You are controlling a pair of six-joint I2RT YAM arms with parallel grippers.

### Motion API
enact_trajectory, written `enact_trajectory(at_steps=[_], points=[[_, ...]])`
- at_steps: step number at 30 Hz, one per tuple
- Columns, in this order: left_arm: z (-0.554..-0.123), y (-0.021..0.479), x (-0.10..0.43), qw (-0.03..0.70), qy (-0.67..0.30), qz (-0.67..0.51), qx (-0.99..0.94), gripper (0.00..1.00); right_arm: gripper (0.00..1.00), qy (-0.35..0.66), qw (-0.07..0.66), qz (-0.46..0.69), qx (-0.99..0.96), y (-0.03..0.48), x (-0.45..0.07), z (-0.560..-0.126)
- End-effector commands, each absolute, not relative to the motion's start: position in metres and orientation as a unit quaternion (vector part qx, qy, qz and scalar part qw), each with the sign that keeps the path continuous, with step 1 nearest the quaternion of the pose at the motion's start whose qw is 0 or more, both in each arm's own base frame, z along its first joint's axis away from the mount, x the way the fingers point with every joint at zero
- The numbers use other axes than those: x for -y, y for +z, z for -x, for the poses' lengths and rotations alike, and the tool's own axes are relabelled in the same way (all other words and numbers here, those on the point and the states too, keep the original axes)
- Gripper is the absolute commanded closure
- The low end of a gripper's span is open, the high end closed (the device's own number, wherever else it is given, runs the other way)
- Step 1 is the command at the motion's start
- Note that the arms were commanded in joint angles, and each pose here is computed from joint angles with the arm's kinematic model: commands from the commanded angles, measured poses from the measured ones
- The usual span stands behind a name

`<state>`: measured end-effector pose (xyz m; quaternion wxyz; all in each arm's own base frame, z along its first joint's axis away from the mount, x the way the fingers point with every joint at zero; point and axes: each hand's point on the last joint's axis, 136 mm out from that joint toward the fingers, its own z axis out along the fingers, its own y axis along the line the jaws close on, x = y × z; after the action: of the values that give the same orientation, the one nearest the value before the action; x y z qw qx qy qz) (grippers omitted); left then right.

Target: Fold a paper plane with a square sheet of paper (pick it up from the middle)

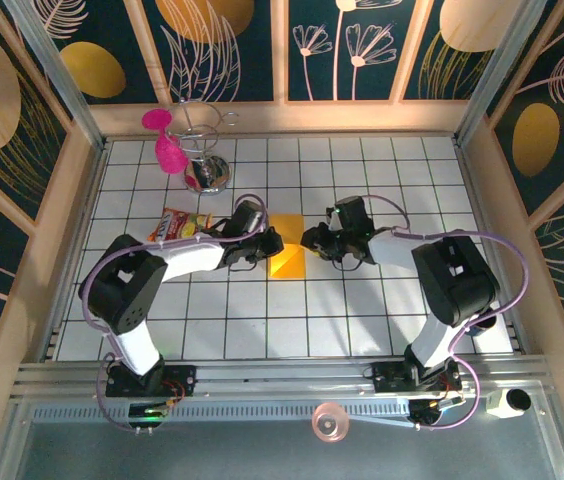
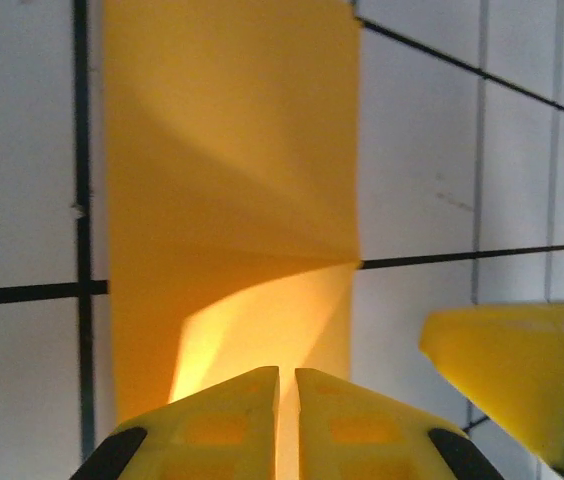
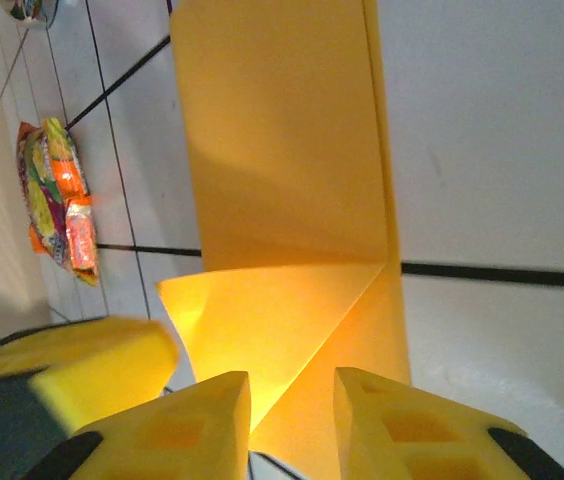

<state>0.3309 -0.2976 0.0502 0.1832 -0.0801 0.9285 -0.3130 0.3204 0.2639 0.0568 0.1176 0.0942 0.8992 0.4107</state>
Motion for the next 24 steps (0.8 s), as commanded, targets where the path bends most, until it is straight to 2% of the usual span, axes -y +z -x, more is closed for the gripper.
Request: enact_trajectory(at_steps=[1,13,24], points=[[-0.339,0.041,0.294,0.181,-0.309,0.092,-0.929,0.87,0.68,0.445,0.107,-0.109,-0.882,0.065,-0.276,-0.320],[-0.337,0.014,0.276,0.161,-0.323,0.147,-0.921,0.80,0.60,0.425,0.069,-0.133,-0.893,0.041,-0.285,-0.314],[-0.330,0.007,0.272,0.149,-0.328,0.156,-0.920,0.80,0.64,0.431,0.065,-0.126,-0.891,0.039,-0.299,-0.321]])
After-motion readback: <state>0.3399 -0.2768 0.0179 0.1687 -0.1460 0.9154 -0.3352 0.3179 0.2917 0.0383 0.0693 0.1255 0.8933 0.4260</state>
